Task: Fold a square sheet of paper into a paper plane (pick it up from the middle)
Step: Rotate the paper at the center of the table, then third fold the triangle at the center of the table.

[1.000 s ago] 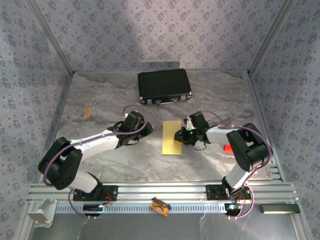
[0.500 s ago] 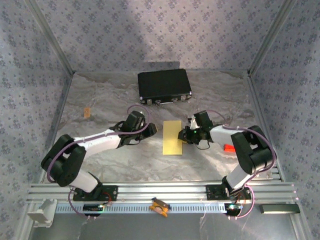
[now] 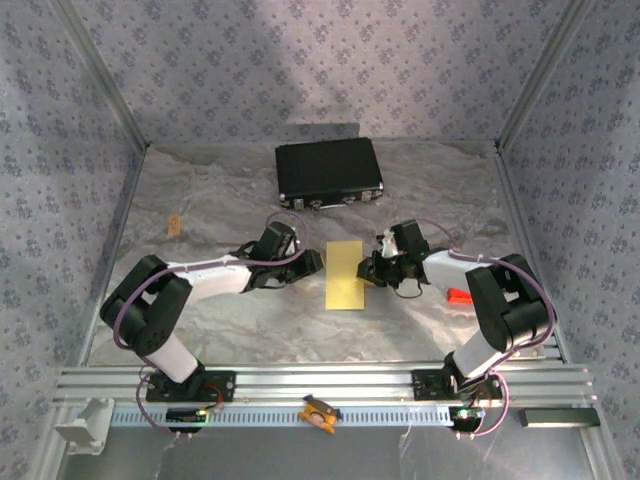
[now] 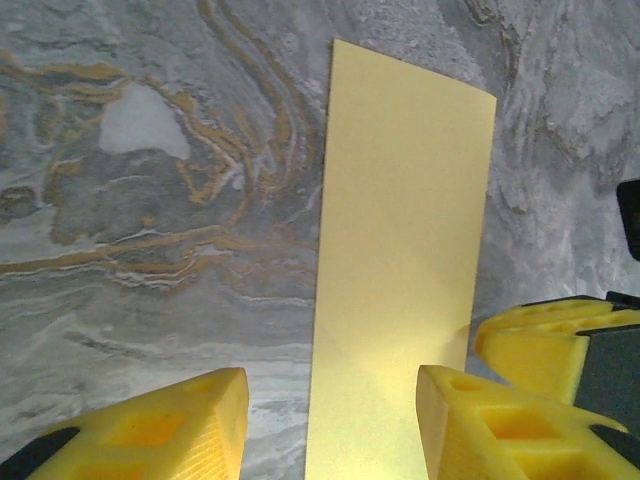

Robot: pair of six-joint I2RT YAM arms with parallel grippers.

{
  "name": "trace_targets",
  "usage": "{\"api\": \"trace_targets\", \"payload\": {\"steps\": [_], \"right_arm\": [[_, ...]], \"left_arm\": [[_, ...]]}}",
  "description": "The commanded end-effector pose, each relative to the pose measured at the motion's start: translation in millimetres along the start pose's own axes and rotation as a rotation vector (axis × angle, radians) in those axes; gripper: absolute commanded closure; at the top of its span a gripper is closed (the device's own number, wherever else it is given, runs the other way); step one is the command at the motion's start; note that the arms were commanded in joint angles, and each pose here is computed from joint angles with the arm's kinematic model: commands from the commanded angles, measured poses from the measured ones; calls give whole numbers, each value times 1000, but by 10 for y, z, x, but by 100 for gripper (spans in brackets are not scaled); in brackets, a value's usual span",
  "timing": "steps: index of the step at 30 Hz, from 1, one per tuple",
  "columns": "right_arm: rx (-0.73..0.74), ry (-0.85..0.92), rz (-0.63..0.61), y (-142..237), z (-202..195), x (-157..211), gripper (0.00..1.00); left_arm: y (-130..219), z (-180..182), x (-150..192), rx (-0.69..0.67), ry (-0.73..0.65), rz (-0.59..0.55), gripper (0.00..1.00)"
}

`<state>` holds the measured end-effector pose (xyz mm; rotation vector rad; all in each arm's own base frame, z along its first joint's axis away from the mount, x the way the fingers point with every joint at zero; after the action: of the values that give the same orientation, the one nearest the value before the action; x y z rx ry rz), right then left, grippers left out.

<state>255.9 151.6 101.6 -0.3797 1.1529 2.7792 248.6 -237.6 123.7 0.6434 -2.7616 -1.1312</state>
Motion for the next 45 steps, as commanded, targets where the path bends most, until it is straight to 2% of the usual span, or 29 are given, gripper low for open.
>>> {"api": "trace_targets", "payload": {"steps": [1,8,11,18,29,37,40,45], "right_arm": [[-27,11,11,32,41,-30,86],[-85,-1,59,-77,-7,22,87],[-5,-19,76,-93,-116,69,88],[19,-47,117,-143,-314,150,90],[18,-58,118,-138,-360,154,90],[23,-58,115,-136,-364,150,90],[25,-58,114,-136,-364,151,90],[23,-61,115,-142,-367,151,90]], "left_arm": [[-34,-144,-13,73,-3,34,52],[-141,-190,-6,88,-10,85,53],[-191,-198,-11,78,-10,103,54],[-314,-145,-3,11,1,141,54],[-484,-112,52,-25,13,196,60],[-465,-16,71,-130,23,182,60],[-431,-46,79,-135,10,161,59],[-498,-76,100,-108,7,208,60]]}}
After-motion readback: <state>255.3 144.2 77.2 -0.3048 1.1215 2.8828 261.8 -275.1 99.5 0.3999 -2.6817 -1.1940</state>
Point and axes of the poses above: each hand's point on the last joint's axis, 136 mm out from that joint toward the fingers, its own y axis back along the fingers, its own z axis along the line the jaws close on, x = y × z, the point moved 9 cm from there along y, back along the fingers, and after that the axes turned 13 degrees about y, right-handed, at the moved point
